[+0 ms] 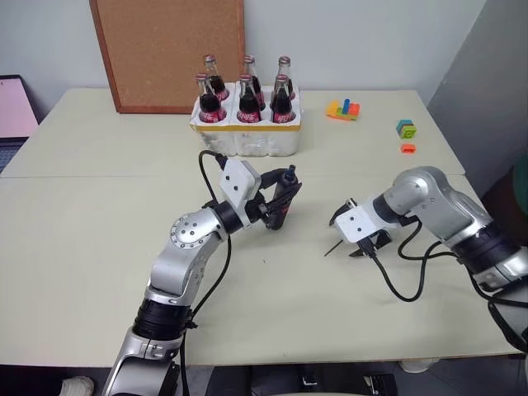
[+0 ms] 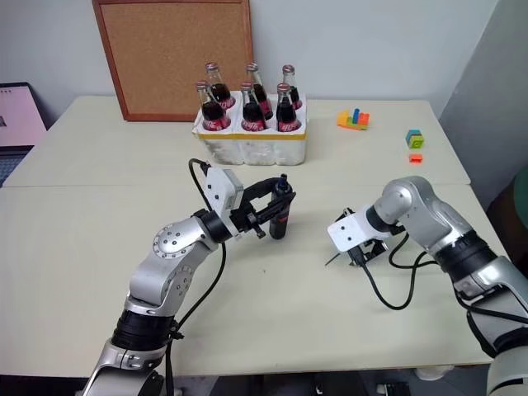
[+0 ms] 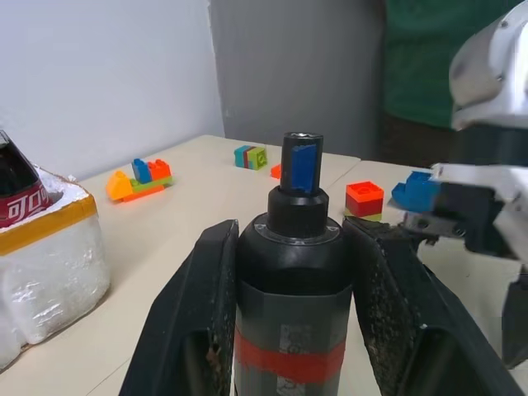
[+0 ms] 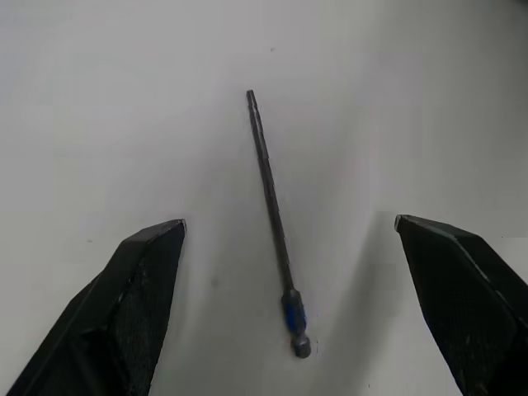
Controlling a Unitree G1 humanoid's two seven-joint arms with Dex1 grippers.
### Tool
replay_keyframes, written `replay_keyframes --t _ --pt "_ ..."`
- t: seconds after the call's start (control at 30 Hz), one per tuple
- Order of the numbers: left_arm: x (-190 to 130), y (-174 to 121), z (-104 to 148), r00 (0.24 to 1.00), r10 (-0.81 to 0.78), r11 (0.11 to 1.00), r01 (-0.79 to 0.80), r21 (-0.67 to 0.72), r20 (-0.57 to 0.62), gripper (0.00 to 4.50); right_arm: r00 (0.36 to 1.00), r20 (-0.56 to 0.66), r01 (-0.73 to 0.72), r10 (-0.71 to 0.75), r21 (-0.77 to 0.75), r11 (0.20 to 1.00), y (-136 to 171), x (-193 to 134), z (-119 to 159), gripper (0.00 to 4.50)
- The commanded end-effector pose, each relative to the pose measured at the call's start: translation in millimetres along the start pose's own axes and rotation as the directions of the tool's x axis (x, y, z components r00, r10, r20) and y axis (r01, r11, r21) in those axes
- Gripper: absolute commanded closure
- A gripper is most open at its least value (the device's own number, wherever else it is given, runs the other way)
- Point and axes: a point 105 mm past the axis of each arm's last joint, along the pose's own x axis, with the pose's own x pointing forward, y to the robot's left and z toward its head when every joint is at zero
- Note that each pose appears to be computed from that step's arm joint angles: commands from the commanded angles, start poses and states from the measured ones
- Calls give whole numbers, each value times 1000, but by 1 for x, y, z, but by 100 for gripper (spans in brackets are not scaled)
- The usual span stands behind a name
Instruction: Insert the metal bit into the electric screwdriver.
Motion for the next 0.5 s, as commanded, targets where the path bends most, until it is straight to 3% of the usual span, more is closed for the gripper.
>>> replay_keyframes --t 0.03,0.5 --pt "-3 6 10 999 28 999 -29 40 24 288 996 -67 -55 50 -68 996 -3 1 -6 41" --pt "-1 4 9 999 35 999 -36 34 31 288 978 -159 -154 132 -133 979 -7 11 -7 339"
